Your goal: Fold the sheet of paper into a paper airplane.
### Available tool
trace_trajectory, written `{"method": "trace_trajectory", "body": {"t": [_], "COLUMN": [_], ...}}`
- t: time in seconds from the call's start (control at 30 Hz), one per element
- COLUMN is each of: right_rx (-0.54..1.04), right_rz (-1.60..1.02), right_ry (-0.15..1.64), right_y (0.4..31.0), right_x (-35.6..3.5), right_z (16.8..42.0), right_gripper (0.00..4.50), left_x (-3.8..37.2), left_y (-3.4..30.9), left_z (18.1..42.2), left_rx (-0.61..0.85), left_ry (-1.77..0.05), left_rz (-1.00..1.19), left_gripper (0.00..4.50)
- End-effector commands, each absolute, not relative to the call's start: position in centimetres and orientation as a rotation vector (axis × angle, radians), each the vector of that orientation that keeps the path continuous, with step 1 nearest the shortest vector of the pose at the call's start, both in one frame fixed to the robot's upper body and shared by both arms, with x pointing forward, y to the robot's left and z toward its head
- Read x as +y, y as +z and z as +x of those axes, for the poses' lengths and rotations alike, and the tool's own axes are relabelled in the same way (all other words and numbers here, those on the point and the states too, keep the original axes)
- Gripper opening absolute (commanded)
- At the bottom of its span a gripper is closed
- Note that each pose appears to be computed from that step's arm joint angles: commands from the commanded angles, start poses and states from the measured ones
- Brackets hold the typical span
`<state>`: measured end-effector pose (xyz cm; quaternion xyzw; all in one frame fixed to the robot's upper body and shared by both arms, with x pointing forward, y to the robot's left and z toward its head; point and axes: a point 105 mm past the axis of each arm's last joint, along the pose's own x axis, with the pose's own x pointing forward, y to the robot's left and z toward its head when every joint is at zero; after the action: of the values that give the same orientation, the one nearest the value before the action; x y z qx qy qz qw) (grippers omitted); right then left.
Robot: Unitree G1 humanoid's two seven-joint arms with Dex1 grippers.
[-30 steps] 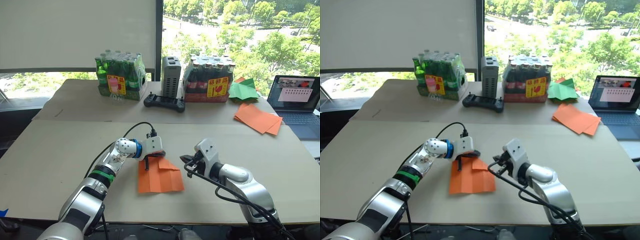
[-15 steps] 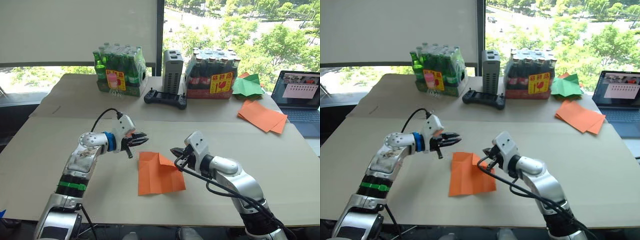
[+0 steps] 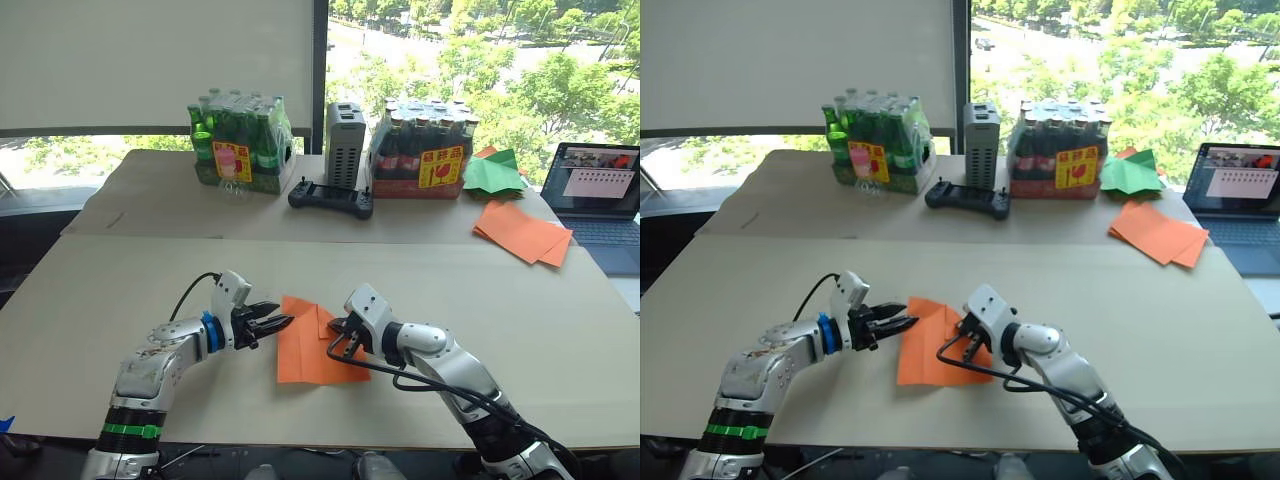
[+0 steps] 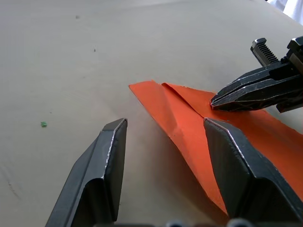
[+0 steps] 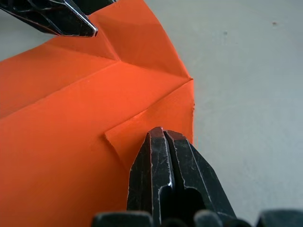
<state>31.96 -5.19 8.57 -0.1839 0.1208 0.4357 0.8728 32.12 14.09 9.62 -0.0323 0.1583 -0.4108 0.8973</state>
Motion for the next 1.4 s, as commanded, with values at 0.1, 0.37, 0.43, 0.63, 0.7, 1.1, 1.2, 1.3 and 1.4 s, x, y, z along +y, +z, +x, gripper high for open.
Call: {"method": "trace_trajectory", "body": {"t": [0.1,0.37,0.43,0.63,0.7,1.1,1.2,1.3,1.4], "right_rx": [0.264,0.270,0.271,0.270,0.269,0.259,0.239,0.179,0.130], "right_rz": [-0.398,-0.392,-0.387,-0.376,-0.367,-0.310,-0.296,-0.268,-0.259], "right_ry": [0.892,0.878,0.873,0.867,0.866,0.837,0.829,0.820,0.835], "right_y": [8.2,8.0,8.0,8.1,8.1,8.7,9.1,10.3,11.1], "right_x": [-5.4,-5.4,-5.3,-5.2,-5.0,-4.9,-4.8,-4.3,-3.7], "right_z": [32.2,32.1,32.0,32.0,32.0,32.5,32.7,33.2,33.4], "right_gripper": [0.00,0.00,0.00,0.00,0.00,0.00,0.00,0.00,0.00], "left_x": [13.4,12.4,12.3,11.5,11.1,10.5,10.3,10.4,10.7], "left_y": [11.0,11.0,11.3,12.4,12.5,9.7,9.1,8.4,8.2], "left_z": [32.7,33.1,33.2,33.4,32.9,31.6,31.2,30.9,30.8], "left_rx": [0.280,0.269,0.254,0.205,0.203,0.249,0.264,0.292,0.305], "left_ry": [-0.853,-0.887,-0.897,-0.944,-0.979,-1.067,-1.089,-1.098,-1.098], "left_rz": [-0.068,-0.049,-0.042,-0.014,0.002,0.205,0.243,0.245,0.251], "left_gripper": [2.74,2.20,1.70,0.02,0.02,0.02,0.02,0.02,0.02]}}
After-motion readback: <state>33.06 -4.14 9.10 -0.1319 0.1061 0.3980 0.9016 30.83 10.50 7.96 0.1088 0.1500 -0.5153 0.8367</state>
